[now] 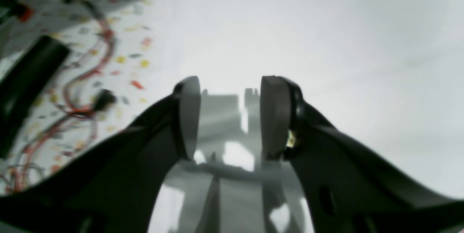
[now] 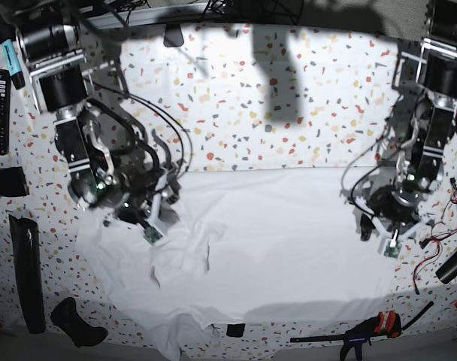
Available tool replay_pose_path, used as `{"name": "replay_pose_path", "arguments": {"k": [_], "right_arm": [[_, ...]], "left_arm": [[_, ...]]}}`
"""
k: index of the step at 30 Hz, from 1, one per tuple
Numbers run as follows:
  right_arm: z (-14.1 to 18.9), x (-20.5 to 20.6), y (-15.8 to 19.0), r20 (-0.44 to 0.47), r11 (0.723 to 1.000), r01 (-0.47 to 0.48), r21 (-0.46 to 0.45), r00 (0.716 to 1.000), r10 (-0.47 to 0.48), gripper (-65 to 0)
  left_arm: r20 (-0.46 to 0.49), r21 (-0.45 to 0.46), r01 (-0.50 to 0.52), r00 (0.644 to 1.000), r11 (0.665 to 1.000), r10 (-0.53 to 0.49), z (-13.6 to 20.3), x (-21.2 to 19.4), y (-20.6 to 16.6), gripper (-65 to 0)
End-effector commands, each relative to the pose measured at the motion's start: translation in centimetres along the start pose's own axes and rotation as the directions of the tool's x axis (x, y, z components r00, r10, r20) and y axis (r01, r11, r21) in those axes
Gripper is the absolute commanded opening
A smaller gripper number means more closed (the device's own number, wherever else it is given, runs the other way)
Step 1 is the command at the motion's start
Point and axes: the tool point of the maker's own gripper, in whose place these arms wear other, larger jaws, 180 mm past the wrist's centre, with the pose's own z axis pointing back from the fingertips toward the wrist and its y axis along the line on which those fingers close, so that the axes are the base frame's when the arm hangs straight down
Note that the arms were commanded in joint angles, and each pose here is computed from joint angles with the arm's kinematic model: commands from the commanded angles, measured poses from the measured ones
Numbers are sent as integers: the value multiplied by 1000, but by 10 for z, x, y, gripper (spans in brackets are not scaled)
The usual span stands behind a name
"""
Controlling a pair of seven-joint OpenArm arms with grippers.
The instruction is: Fold the T-shirt properly
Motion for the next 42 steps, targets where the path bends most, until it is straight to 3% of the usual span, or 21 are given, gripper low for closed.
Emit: {"name": "replay_pose_path", "arguments": {"k": [1, 4, 8, 10, 14, 19, 22, 24, 26, 28, 31, 37, 42], "right_arm": [[10, 11, -23, 48, 998, 7, -64, 999, -4, -377], [23, -10, -49, 62, 982, 115, -148, 992, -107, -377], [38, -48, -67, 27, 952, 224, -208, 974, -224, -377], [41, -58, -65, 23, 938, 290, -190, 956, -292, -377], [49, -31, -65, 151, 914, 391, -106, 915, -374, -377], [75, 17, -83, 297, 920, 381, -92, 892, -340, -377], [93, 30, -97, 353, 915, 381, -129, 880, -316, -377], [102, 29, -113, 382, 910, 363, -203, 885, -268, -377], [103, 21, -126, 364, 905, 309, -293, 911, -193, -377], [97, 10, -130, 327, 903, 288, -319, 928, -180, -377], [84, -2, -134, 309, 896, 324, -303, 923, -229, -377], [60, -32, -145, 245, 867, 414, -279, 903, -353, -377], [44, -62, -124, 132, 854, 471, -220, 882, -452, -377]], "left_arm": [[76, 16, 10, 997, 1000, -11, 3, 22, 7, -388], [107, 20, 40, 993, 999, -42, 8, 11, 3, -388], [2, 36, 38, 999, 999, -38, 3, -24, 10, -388], [-18, 32, 13, 1000, 999, -13, 3, -32, 9, -388], [10, -19, -84, 996, 996, 84, 5, -14, -7, -388], [89, -91, -86, 992, 992, 94, 18, 38, -39, -388], [118, -142, -93, 987, 986, 110, 32, 60, -62, -388], [116, -172, -110, 985, 979, 131, 39, 61, -79, -388], [85, -186, -134, 985, 973, 152, 38, 48, -91, -388], [31, -188, -160, 985, 969, 169, 34, 28, -99, -388], [-51, -179, -192, 981, 965, 186, 25, -3, -105, -388], [-115, -166, -260, 963, 951, 243, 18, -40, -106, -388], [-163, -162, -267, 957, 950, 241, 28, -71, -111, -388]]}}
